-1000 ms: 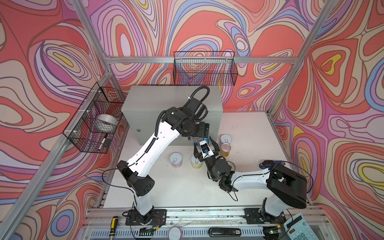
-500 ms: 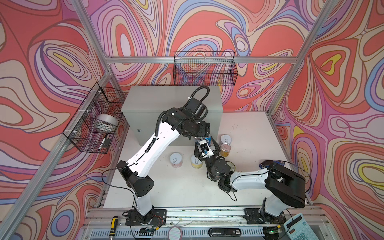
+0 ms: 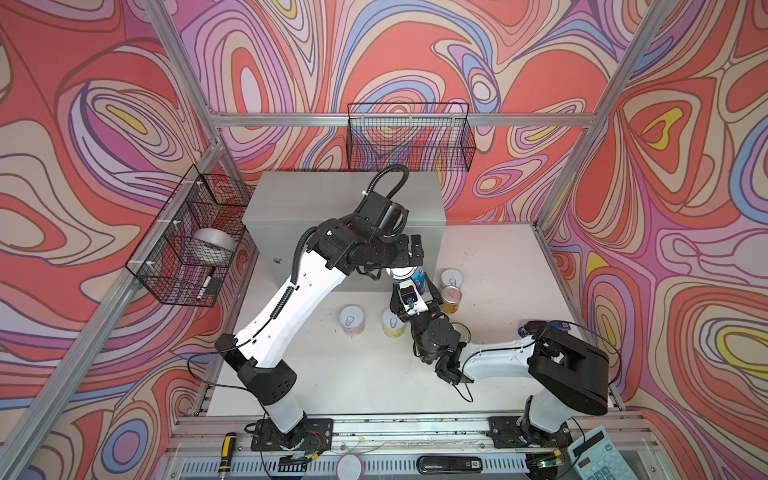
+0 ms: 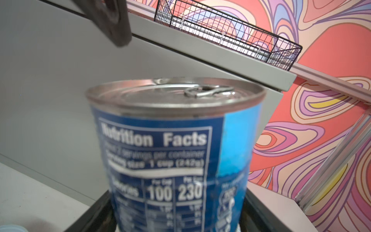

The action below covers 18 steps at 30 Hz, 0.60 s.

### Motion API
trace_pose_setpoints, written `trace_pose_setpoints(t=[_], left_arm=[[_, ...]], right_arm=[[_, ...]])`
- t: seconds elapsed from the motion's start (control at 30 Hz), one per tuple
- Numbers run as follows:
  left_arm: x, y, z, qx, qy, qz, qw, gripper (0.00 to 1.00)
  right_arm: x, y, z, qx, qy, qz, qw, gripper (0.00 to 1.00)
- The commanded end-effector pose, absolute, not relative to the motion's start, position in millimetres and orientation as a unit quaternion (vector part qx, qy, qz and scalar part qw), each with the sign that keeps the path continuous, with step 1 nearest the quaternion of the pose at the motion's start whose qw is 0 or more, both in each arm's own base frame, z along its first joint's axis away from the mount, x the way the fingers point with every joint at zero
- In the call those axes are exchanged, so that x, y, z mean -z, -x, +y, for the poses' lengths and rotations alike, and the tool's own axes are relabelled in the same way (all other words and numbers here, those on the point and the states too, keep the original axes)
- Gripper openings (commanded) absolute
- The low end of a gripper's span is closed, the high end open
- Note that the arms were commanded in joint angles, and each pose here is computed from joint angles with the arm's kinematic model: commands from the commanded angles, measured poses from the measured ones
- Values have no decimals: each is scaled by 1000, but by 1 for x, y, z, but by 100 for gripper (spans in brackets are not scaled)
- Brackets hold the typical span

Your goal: Place and organize the canned foods onto the counter

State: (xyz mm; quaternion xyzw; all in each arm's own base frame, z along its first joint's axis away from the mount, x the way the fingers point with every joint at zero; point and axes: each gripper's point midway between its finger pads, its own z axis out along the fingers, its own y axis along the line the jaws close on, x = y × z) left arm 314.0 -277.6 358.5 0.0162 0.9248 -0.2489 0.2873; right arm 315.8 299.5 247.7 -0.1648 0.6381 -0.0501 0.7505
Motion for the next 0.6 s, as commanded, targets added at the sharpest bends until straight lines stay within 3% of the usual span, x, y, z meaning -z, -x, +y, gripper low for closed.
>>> trace_pose_setpoints(t=[0.0,0.3,0.57], left_arm=[[-365,-317,-271,247,2,922,299,100],[-382,-319,-252,229,9,912,340,100],[-402,-311,-192,146,30,899,411,100]], right_arm=[[-286,-311,293,6,111,607,787,72],[-292,-308,291,-11,109,607,787,71],[-303,-302,290,-42,112,611,783,71]])
